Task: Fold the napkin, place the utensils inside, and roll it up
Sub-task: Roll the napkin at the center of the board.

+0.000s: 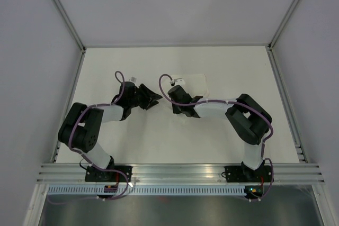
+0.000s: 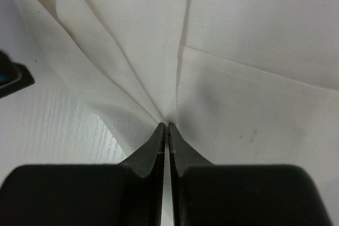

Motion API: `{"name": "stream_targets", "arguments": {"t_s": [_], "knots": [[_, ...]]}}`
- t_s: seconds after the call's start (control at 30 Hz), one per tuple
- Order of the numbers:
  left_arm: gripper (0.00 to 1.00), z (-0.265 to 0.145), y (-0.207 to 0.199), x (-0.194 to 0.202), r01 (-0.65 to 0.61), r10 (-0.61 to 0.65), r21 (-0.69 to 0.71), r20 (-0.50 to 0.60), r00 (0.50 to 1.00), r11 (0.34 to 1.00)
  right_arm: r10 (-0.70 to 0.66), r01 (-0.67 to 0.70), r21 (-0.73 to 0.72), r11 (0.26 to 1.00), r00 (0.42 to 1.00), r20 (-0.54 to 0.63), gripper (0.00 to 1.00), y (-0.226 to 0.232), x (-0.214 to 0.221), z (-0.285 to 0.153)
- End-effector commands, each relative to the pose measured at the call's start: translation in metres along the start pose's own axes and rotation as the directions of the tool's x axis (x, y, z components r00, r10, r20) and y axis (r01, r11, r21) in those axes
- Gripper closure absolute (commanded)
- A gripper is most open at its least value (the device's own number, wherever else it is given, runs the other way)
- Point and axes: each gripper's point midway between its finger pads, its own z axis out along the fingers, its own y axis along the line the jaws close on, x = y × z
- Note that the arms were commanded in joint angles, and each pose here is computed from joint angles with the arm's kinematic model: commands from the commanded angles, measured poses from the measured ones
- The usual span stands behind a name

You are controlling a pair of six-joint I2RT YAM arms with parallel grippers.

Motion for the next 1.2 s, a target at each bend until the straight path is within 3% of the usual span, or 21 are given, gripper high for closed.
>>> {"name": "stream_targets", "arguments": {"t_s": [0.0,0.37,0.6,0.73,0.87,0.97,1.17], "knots": [[0.48,-0.019,-0.017,-0.008,-0.009,0.002,0.073,0.089,0.996,0.997,-0.002,0.021,0.086,0.996,0.978,-0.209,0.91,-0.025,0.074,0.010],[0.50,-0.005,0.019,0.013,0.035,-0.035,0.007,0.024,0.999,0.999,0.021,0.004,0.096,0.995,0.966,-0.256,0.96,-0.025,0.088,0.016],[0.54,0.004,0.039,0.011,0.078,-0.074,-0.077,0.056,0.996,0.994,0.023,0.008,0.110,0.994,0.960,-0.278,1.00,-0.030,0.100,0.018],[0.56,0.012,0.040,0.008,0.082,-0.077,-0.090,0.054,0.996,0.993,0.017,0.011,0.095,0.995,0.958,-0.286,1.00,-0.028,0.102,0.019],[0.64,0.013,0.020,0.002,0.049,-0.048,-0.029,0.057,0.997,0.998,0.012,0.013,0.085,0.996,0.959,-0.283,0.99,-0.026,0.100,0.019],[0.64,0.012,0.004,-0.007,0.010,-0.009,-0.004,0.076,0.997,1.000,0.006,0.019,0.083,0.996,0.958,-0.286,1.00,-0.026,0.100,0.020],[0.66,0.022,0.014,-0.013,0.018,-0.012,-0.117,0.058,0.998,0.993,-0.001,0.024,0.076,0.997,0.957,-0.290,1.00,-0.025,0.102,0.021]]}}
